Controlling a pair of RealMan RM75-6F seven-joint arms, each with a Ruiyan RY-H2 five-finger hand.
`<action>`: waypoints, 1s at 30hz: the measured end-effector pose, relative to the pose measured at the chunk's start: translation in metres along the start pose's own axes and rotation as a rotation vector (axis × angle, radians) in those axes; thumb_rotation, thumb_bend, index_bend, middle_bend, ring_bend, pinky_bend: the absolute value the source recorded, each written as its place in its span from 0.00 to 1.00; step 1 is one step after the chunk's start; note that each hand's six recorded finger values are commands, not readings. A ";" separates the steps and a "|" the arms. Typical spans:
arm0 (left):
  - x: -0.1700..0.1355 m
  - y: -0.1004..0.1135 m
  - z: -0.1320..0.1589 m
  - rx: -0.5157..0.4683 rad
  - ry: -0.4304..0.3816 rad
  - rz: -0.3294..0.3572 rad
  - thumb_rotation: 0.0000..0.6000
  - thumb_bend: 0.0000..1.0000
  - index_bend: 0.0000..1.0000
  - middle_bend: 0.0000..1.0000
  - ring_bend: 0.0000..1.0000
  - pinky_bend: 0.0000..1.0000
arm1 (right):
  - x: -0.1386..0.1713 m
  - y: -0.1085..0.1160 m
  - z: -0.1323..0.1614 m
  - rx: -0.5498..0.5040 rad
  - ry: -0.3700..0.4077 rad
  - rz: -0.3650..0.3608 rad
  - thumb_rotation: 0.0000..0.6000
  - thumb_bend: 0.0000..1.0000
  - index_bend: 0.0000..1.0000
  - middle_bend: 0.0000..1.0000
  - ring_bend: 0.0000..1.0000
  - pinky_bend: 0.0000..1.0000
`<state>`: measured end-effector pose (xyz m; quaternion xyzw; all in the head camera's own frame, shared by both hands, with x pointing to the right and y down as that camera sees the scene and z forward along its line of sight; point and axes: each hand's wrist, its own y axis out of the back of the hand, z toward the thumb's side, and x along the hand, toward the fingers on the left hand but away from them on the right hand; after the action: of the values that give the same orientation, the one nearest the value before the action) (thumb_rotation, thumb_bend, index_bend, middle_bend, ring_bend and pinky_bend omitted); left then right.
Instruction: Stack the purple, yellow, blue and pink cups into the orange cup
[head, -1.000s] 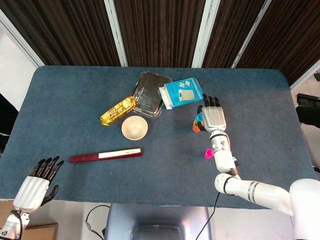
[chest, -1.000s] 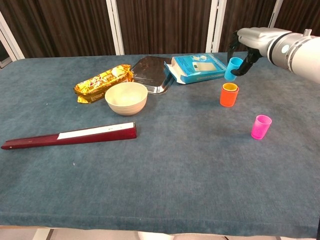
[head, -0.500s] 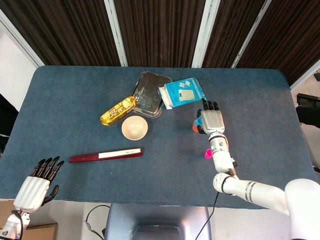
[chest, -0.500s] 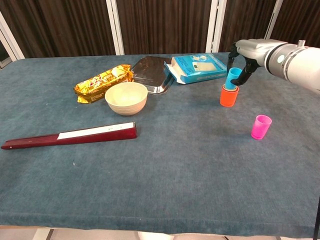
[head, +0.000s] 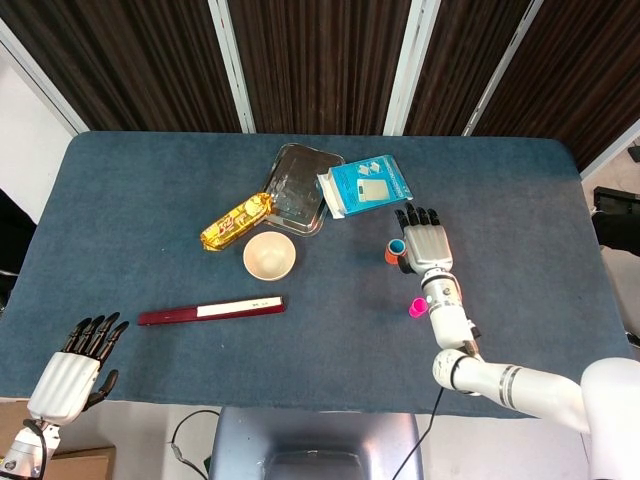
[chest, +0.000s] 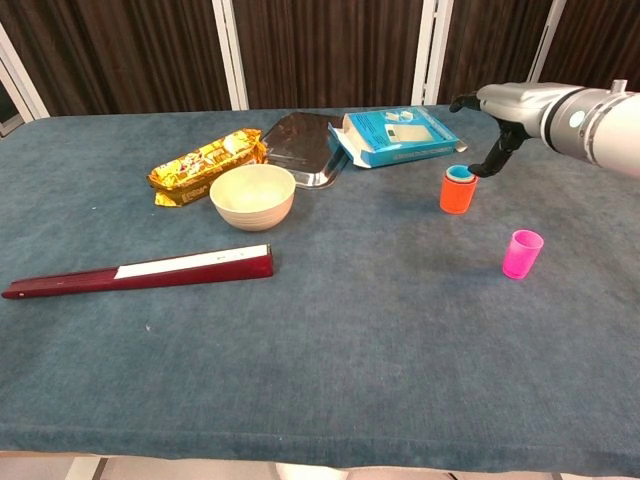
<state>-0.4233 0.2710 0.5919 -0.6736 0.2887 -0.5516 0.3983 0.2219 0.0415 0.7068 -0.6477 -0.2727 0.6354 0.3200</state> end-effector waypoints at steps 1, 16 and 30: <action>0.000 0.000 0.000 0.000 0.000 0.001 1.00 0.45 0.00 0.00 0.01 0.10 | 0.004 0.001 0.000 -0.004 0.011 -0.002 1.00 0.47 0.06 0.00 0.00 0.00; 0.000 -0.002 0.005 0.011 -0.014 -0.002 1.00 0.45 0.00 0.00 0.01 0.10 | 0.128 -0.019 -0.037 0.073 0.268 0.091 1.00 0.47 0.16 0.00 0.00 0.00; 0.002 -0.004 0.007 0.007 -0.026 -0.006 1.00 0.45 0.00 0.00 0.01 0.10 | 0.090 -0.068 -0.062 0.101 0.171 0.162 1.00 0.47 0.35 0.00 0.00 0.00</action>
<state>-0.4167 0.2734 0.5959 -0.6801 0.2798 -0.5450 0.4027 0.2915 0.1495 0.6996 -0.7026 -0.1588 0.6144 0.3220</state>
